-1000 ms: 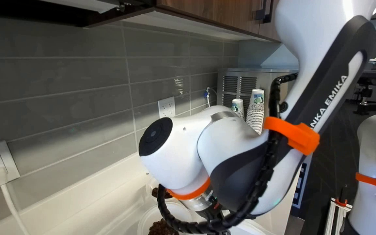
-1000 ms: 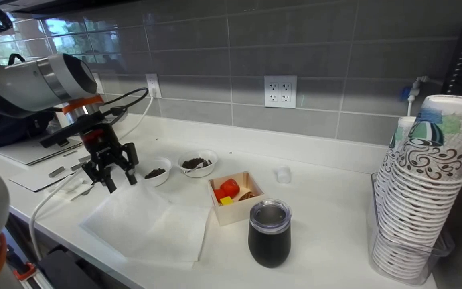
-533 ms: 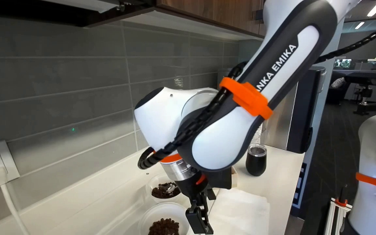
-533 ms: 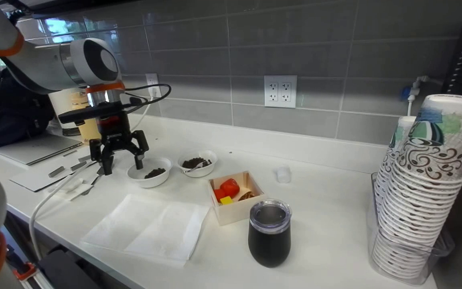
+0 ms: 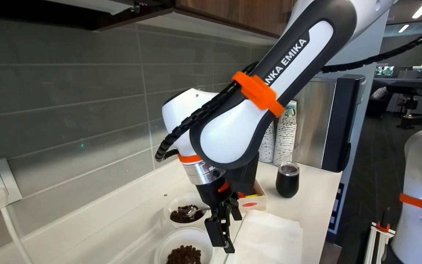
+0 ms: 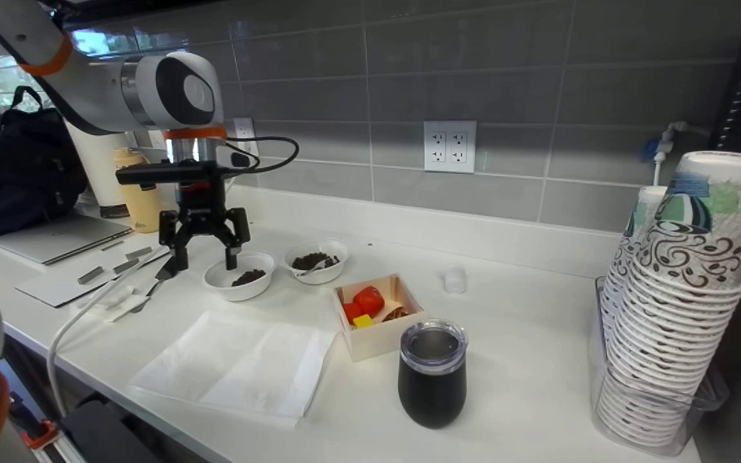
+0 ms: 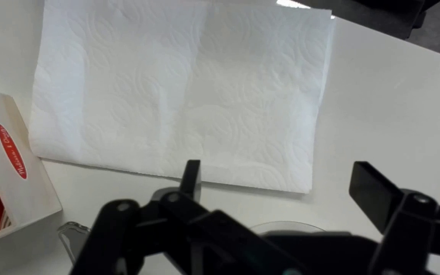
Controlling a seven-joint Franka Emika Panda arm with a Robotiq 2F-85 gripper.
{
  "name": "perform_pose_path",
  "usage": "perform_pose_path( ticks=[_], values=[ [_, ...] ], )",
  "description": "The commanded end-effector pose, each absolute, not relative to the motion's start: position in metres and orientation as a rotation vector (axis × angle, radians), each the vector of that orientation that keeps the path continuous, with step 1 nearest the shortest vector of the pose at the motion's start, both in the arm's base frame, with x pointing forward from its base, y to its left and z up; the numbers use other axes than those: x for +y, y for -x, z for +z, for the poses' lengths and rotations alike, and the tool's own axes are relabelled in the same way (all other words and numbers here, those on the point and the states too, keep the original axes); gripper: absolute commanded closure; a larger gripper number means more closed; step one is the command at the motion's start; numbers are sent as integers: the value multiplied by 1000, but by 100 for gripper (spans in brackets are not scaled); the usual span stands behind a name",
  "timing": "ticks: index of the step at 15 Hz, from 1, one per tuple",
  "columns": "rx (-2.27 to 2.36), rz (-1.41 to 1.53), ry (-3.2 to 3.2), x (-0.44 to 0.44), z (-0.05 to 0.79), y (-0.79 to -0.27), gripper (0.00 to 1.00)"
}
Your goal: Unfold the wipe on the table
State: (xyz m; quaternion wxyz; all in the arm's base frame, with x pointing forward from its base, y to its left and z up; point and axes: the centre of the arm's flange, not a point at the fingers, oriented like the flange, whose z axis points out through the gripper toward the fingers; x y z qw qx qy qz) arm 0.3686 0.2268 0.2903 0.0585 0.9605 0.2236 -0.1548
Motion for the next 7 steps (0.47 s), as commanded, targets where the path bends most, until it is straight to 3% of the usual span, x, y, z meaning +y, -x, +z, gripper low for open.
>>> perform_pose_path(
  ticks=[1,7],
  values=[
    [640,-477,-2983,204,304,-369,0],
    [581,-434,-3033,182,315,-369,0]
  ],
)
